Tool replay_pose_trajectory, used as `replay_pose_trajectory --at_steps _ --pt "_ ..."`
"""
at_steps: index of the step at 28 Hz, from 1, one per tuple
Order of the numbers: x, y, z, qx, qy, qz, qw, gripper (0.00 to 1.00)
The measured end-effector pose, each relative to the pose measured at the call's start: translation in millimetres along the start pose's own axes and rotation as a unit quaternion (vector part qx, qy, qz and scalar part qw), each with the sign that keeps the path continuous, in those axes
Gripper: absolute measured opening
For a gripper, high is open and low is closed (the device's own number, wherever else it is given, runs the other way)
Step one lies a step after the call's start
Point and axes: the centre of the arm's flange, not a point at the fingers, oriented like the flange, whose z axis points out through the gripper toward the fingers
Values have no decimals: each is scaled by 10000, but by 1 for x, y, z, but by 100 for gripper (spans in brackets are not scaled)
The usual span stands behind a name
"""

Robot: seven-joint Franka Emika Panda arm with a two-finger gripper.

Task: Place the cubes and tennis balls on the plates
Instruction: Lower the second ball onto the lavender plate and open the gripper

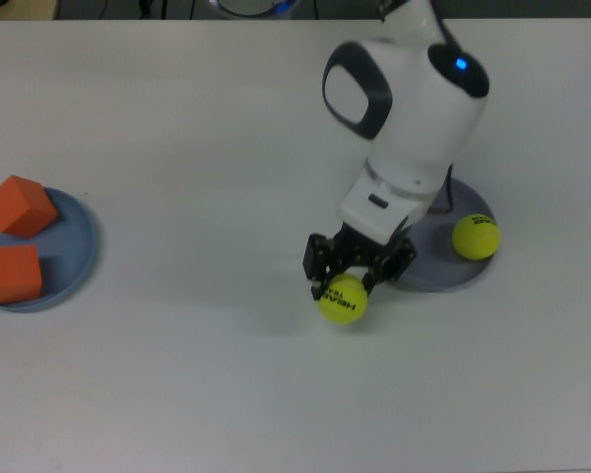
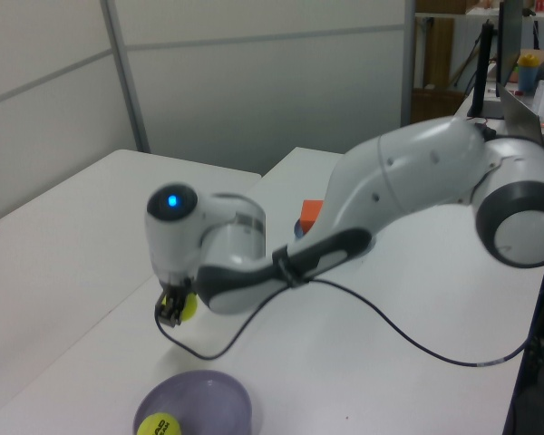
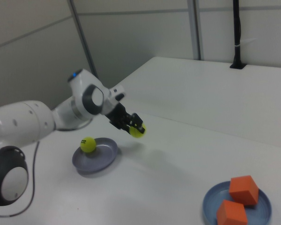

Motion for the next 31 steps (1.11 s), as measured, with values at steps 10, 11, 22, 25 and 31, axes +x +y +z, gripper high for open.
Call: replay_pose_trajectory --at_steps 10,11,22,25,31 --pt "-29 -39 -64 281 -1020 -377 9937 68" --pt "-33 -46 -62 284 -1096 -432 9926 68" --pt "-62 -98 -39 280 -1433 -676 9870 70" --pt "-64 -108 -41 256 -1433 -510 9880 85" --pt "-62 -112 -49 262 -1363 -402 9895 100"
